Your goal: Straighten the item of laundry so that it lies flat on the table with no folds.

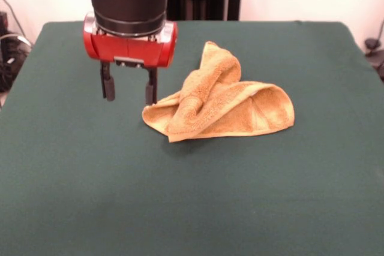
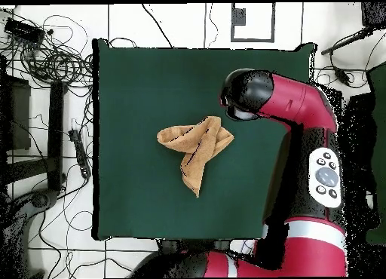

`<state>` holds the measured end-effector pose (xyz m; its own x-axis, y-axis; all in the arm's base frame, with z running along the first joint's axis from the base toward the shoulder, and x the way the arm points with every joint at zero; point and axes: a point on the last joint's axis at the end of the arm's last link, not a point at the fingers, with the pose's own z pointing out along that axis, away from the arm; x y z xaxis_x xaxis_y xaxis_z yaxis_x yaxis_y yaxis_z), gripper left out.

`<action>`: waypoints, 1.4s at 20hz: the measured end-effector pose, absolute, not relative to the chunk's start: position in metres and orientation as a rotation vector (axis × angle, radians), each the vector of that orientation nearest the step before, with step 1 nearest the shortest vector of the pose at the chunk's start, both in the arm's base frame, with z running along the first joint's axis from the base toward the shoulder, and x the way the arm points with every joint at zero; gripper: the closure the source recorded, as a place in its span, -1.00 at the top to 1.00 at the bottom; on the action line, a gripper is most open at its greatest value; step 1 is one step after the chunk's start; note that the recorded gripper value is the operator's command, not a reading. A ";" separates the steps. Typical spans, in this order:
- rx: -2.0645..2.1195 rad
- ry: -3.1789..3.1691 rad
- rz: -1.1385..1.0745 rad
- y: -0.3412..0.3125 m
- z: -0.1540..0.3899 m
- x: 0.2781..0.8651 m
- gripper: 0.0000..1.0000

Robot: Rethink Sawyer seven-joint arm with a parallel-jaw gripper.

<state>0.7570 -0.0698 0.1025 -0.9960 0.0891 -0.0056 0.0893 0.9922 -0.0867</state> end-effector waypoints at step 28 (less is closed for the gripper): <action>0.141 3.089 -0.157 -0.078 0.098 0.755 1.00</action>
